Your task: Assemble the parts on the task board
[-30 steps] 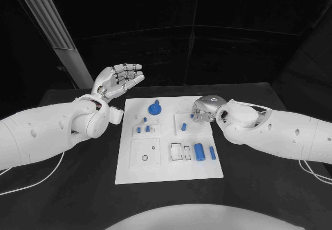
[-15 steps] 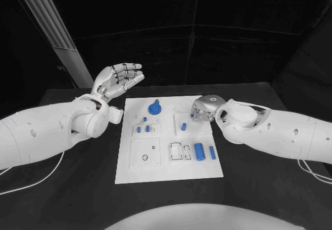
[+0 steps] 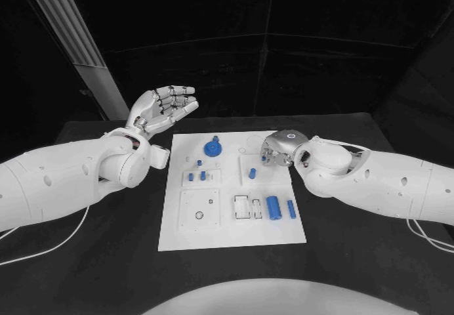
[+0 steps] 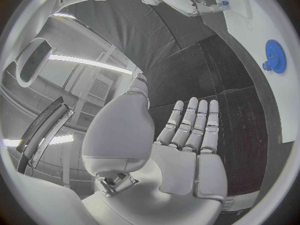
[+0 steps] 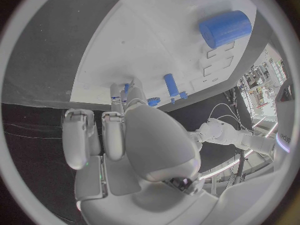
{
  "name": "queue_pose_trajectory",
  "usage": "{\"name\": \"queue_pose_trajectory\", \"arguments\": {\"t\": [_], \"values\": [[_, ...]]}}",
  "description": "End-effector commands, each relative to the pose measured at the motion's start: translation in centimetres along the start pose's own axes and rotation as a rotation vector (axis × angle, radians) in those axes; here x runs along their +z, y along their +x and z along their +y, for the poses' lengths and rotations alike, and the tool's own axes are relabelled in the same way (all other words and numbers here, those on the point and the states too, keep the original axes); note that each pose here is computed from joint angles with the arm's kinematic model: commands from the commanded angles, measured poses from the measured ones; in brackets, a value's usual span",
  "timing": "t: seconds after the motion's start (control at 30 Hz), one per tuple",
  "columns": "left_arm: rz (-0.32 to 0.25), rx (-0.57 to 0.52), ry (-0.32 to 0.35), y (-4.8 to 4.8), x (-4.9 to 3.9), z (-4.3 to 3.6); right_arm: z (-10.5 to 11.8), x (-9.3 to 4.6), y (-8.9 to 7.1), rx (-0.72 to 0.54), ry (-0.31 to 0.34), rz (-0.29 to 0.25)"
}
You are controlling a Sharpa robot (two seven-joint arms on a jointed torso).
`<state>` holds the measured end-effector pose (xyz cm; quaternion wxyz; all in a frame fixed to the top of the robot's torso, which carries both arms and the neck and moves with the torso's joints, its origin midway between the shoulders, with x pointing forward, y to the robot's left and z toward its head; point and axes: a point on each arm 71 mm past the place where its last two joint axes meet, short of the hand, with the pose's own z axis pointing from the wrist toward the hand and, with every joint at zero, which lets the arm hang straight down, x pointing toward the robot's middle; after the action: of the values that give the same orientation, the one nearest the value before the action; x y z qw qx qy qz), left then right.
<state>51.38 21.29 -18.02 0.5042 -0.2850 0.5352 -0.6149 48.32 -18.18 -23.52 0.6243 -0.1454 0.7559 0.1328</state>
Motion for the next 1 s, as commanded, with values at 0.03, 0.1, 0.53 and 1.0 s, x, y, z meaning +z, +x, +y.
{"name": "queue_pose_trajectory", "arguments": {"t": [0.03, 0.1, 0.53, 1.0], "values": [[0.005, -0.01, 0.21, 0.03, -0.1, -1.56, 0.21, 0.07, 0.05, -0.006, -0.007, 0.003], [0.005, -0.01, 0.21, 0.04, -0.1, -1.56, 0.26, 0.1, 0.07, -0.007, -0.006, 0.007], [0.006, -0.011, 0.207, 0.03, -0.11, -1.54, 0.39, 0.17, 0.31, -0.018, 0.002, 0.037], [0.007, -0.011, 0.205, 0.06, -0.07, -1.51, 0.37, 0.12, 0.0, -0.028, -0.004, -0.014]]}}
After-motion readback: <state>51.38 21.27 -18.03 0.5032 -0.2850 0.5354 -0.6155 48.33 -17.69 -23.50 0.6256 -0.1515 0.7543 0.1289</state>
